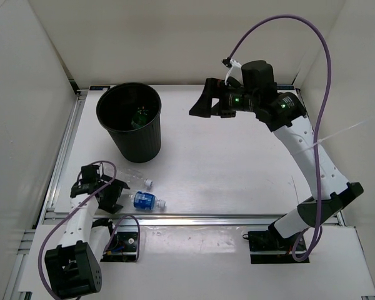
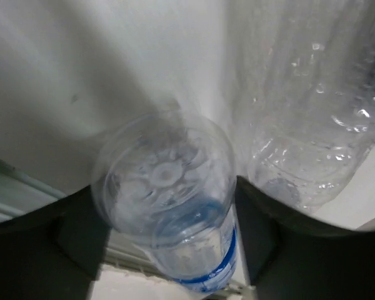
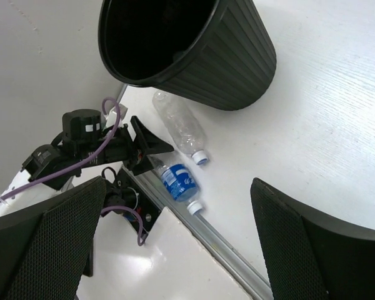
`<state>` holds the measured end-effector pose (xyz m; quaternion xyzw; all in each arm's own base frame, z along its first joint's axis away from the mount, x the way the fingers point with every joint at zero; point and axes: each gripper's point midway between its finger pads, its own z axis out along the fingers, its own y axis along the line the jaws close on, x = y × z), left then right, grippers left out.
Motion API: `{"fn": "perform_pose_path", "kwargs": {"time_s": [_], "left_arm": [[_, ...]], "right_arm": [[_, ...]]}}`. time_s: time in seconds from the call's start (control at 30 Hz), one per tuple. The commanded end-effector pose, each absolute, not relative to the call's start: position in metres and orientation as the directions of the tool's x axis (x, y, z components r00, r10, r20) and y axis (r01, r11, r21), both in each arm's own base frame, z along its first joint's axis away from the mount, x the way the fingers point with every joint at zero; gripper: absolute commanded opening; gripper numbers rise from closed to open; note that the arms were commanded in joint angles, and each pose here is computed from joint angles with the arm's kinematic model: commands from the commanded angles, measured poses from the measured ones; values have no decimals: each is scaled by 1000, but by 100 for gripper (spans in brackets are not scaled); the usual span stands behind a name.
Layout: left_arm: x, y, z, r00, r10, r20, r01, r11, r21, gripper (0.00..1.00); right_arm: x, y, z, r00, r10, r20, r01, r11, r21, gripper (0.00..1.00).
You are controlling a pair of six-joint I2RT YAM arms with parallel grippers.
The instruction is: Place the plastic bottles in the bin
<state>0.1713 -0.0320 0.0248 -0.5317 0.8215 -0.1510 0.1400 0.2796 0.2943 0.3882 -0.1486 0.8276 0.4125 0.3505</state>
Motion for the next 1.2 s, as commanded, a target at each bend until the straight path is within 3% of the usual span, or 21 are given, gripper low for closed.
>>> {"fn": "perform_pose_path", "kwargs": {"time_s": [0.0, 0.1, 0.27, 0.47, 0.77, 0.9, 1.07, 1.17], "left_arm": [[171, -39, 25, -417, -907, -53, -807, 396, -438, 75], [171, -42, 32, -431, -901, -43, -799, 403, -447, 61], [171, -35, 79, -423, -901, -99, -789, 420, -448, 57], [174, -43, 177, -469, -870, -153, -690, 469, -551, 54], [203, -32, 384, -302, -791, -532, -302, 609, -733, 55], [243, -12, 461, -120, -738, -664, -159, 675, -721, 55], [315, 21, 480, -12, -709, -706, -182, 695, -695, 55], [349, 36, 471, -6, -679, -734, -245, 713, -657, 61]], "right_arm": [[275, 283, 399, -682, 55, -730, -556, 610, 565, 100], [274, 280, 398, -684, 57, -727, -553, 609, 568, 100], [275, 276, 389, -698, 55, -714, -537, 621, 571, 100], [271, 265, 379, -710, 60, -701, -513, 638, 574, 100], [271, 244, 358, -729, 85, -679, -464, 668, 582, 100], [273, 237, 355, -737, 98, -669, -446, 672, 591, 100], [275, 233, 365, -721, 104, -685, -465, 659, 591, 100], [273, 230, 372, -714, 101, -693, -475, 657, 585, 100]]}}
